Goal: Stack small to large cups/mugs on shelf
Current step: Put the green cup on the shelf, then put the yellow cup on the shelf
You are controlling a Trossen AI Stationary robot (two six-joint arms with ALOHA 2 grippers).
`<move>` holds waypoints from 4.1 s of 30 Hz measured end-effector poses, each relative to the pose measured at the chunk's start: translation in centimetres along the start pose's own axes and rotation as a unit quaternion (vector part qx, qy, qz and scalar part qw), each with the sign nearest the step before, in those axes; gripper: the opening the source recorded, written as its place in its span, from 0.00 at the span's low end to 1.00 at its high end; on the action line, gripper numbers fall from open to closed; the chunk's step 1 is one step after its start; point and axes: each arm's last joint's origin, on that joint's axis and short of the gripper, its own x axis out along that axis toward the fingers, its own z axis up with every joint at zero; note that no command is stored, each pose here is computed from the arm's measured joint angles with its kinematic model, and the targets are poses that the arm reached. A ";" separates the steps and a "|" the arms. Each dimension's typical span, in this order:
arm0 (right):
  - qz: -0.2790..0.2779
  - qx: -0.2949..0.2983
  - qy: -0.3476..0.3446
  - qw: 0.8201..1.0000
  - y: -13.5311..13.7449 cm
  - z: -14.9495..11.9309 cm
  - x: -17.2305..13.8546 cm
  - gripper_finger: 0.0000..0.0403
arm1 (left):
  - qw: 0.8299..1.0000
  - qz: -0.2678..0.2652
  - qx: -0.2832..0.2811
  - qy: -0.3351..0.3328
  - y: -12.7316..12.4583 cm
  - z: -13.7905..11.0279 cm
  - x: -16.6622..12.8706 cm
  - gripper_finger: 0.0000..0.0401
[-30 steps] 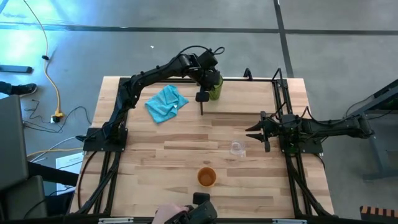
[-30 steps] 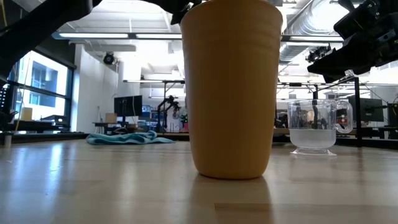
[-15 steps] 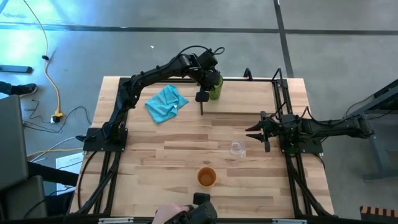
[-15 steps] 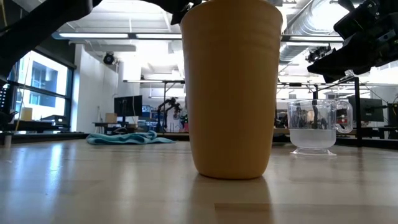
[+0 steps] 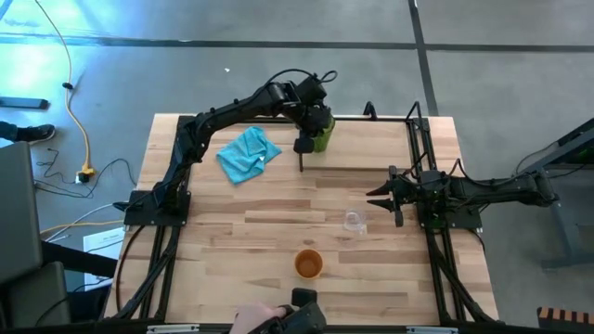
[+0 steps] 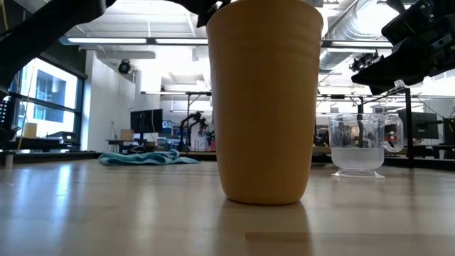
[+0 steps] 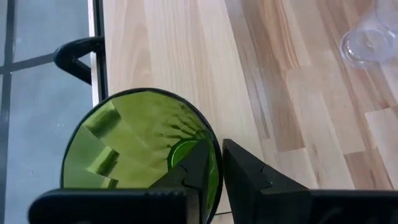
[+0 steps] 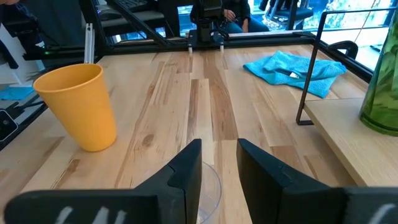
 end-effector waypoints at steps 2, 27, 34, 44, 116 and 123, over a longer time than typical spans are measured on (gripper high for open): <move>0.000 0.000 0.001 1.000 0.0 0.0 0.0 0.23 | 1.000 0.001 0.001 -0.002 0.0 0.0 0.0 0.07; 0.000 0.000 0.002 1.000 0.0 0.0 0.0 0.23 | 1.000 0.001 -0.001 -0.021 0.2 0.3 0.0 0.06; 0.000 0.000 0.002 1.000 0.0 0.0 0.0 0.23 | 1.000 0.000 -0.012 -0.021 0.2 0.3 0.0 0.06; 0.000 0.001 0.003 1.000 0.0 0.0 0.0 0.23 | 1.000 0.013 -0.012 -0.017 0.3 0.3 0.0 0.17; 0.007 0.001 -0.140 0.990 0.1 2.7 -0.4 0.23 | 0.955 -0.214 0.000 -0.206 -10.0 2.4 -21.7 0.27; 0.049 0.023 -0.175 0.983 0.4 4.5 -0.7 0.23 | 0.941 -0.278 0.034 -0.190 -12.4 2.6 -21.6 0.27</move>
